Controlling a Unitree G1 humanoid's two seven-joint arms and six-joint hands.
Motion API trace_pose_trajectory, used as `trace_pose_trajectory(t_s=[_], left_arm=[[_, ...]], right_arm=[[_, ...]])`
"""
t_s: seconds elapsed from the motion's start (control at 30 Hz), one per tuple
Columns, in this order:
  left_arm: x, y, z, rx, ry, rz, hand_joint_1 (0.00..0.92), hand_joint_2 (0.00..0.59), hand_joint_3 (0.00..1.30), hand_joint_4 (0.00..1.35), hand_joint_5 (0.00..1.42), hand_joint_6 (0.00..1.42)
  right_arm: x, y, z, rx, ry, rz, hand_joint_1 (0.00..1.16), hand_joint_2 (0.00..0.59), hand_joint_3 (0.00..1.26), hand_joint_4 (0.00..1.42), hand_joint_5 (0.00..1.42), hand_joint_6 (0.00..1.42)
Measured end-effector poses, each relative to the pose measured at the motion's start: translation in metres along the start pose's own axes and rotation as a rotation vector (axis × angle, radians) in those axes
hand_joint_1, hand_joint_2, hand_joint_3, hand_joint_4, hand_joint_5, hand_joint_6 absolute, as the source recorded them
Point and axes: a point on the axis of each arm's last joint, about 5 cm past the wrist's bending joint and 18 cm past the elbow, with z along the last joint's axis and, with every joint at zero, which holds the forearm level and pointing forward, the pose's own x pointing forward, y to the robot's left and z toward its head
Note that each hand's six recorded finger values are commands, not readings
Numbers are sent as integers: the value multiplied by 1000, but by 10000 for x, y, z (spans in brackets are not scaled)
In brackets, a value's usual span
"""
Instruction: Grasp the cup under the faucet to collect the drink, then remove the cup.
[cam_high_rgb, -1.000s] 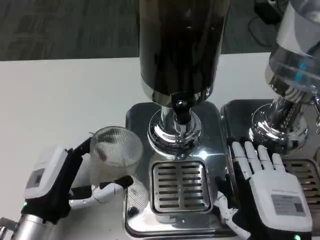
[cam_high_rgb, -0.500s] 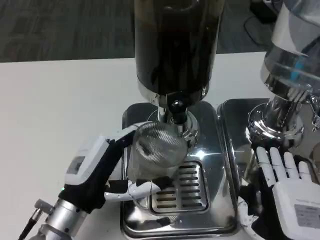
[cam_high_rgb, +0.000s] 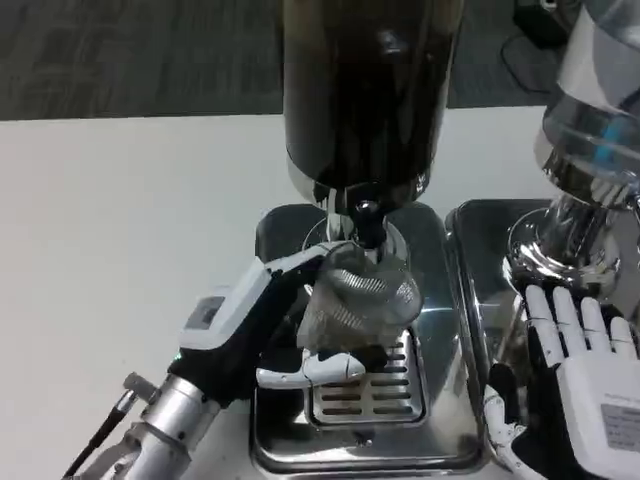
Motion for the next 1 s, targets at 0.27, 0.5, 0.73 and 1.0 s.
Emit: trace_pose_trajectory(t_s=[0.27, 0.5, 0.73, 1.0], left_arm=[[133, -62, 17, 34, -7, 19, 409, 144, 308, 362, 553, 375], [128, -94, 12, 46, -6, 1, 358, 131, 295, 349, 521, 353], [120, -102, 9, 57, -13, -21, 331, 129, 271, 311, 502, 339], [70, -66, -18, 100, -38, -75, 298, 114, 234, 269, 468, 316]], right_arm=[[8, -7, 3, 1, 1, 4, 326, 534, 35, 0, 0, 0], [10, -7, 6, 2, 1, 5, 326, 534, 35, 0, 0, 0], [22, -7, 13, 5, -1, 1, 326, 534, 35, 0, 0, 0], [58, 11, 29, 9, -12, 9, 326, 534, 35, 0, 0, 0]])
